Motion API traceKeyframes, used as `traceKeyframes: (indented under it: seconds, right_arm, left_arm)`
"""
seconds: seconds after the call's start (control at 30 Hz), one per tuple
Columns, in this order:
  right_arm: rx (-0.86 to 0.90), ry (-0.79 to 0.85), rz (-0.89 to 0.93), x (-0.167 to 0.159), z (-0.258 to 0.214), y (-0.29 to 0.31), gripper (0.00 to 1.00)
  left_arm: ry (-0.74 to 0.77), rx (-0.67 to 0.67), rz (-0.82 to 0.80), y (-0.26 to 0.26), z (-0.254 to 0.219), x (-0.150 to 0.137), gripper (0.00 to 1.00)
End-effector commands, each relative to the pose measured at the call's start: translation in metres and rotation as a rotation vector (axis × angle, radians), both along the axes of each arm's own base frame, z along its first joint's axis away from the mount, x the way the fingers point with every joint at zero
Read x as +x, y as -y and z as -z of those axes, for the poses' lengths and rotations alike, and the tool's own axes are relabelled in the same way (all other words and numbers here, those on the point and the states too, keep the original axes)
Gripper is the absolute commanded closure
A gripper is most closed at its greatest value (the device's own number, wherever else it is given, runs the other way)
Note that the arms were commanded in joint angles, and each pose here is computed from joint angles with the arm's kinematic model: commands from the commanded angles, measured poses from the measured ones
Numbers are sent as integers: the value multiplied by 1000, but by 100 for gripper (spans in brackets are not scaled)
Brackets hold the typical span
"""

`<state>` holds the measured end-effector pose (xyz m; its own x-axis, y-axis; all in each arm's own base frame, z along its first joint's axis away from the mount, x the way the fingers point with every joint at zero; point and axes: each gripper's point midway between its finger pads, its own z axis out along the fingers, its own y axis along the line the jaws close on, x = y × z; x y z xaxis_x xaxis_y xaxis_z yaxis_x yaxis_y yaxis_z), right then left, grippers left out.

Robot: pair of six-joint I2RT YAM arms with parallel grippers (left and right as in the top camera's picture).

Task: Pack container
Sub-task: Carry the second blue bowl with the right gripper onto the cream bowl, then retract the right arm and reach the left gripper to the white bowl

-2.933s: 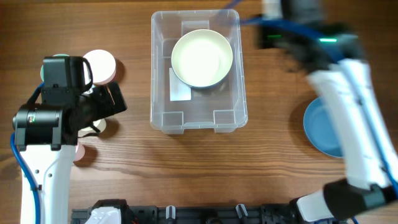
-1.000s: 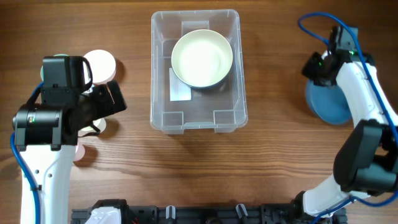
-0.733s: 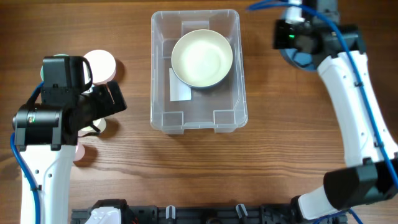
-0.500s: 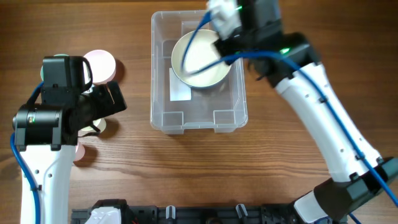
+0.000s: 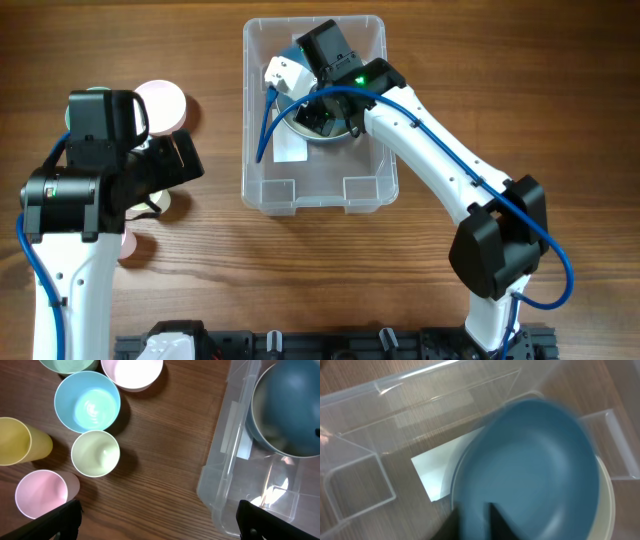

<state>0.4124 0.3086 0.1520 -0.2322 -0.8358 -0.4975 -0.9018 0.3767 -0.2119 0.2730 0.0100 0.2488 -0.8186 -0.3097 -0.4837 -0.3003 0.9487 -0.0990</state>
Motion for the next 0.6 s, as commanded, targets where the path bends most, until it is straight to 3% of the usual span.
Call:
traceKeyframes:
  seconds: [0.0,0.2,0.3,0.4,0.47,0.57]
  right_arm:
    - [-17,14,8,1,-3,2,51]
    - [23,100,97,3,-51,16,48]
    - [158,163,458,20,-107,59,48]
    - [337,157,862,27,-154,142,44]
    - [400,101,1052,25,-158,192,29]
    - [397,-58,1382,10,-128,276,23]
  left_arm:
    - [15,16,-1,-3,-5,2,0]
    - [15,16,-1,-3,-5,2,0]
    - [14,16,-1,-3,-5,2,0]
    - [15,15,-1,-3,-5,2,0]
    - [15,16,-1,-3,-5,2,0]
    - [15,16,-1,-3,-5,2,0]
